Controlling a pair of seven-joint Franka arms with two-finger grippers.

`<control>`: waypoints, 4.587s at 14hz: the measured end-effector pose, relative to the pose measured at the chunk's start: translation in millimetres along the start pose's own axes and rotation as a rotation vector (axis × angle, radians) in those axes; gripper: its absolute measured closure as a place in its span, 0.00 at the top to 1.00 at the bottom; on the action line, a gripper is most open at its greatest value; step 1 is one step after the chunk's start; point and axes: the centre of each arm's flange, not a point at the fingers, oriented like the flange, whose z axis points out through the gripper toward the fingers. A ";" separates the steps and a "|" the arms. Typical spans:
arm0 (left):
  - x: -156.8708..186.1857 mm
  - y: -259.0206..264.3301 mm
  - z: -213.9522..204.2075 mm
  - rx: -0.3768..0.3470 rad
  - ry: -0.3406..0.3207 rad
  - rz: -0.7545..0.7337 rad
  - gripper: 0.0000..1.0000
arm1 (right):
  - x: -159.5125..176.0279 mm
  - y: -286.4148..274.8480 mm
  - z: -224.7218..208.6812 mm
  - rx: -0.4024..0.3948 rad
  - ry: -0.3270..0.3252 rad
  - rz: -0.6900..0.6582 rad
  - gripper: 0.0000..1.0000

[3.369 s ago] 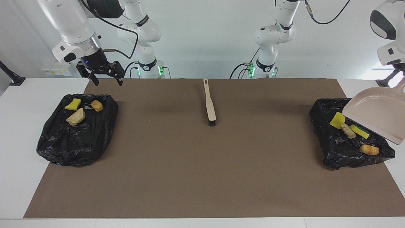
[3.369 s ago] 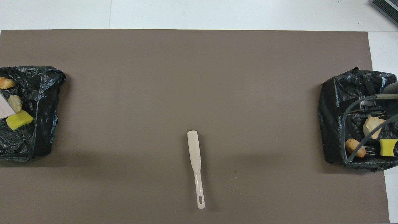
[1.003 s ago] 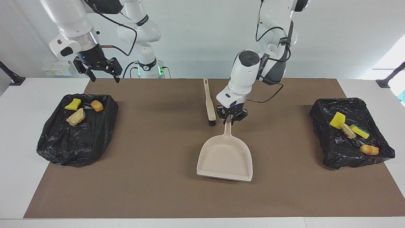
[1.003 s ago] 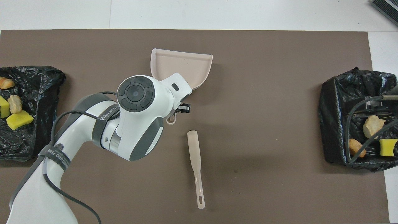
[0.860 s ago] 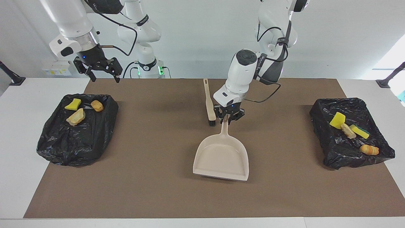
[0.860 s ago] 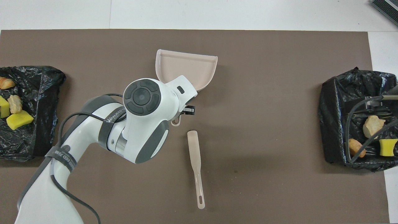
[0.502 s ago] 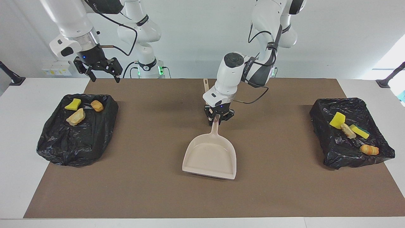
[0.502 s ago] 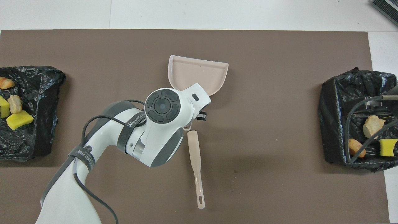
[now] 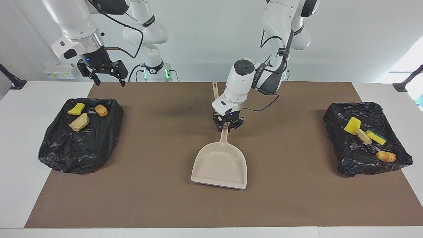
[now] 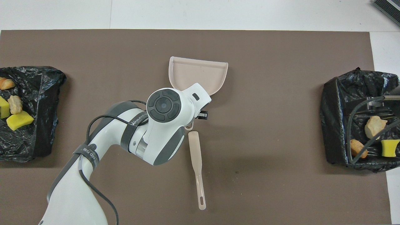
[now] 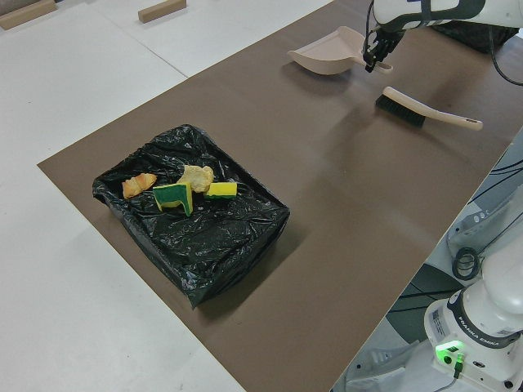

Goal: Sweep and dump trash in bin

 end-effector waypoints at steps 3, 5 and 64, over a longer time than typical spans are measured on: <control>-5.3 9.4 13.5 0.002 -0.011 -0.032 0.31 | 0.0 -0.1 0.0 0.000 0.000 0.000 1.00; -7.5 13.0 17.2 0.002 -0.014 -0.078 0.31 | 0.0 -0.1 0.0 0.000 0.000 0.000 1.00; -47.1 -404.1 -328.7 0.085 -0.088 0.099 1.00 | 0.0 -0.2 0.0 0.000 0.000 0.000 1.00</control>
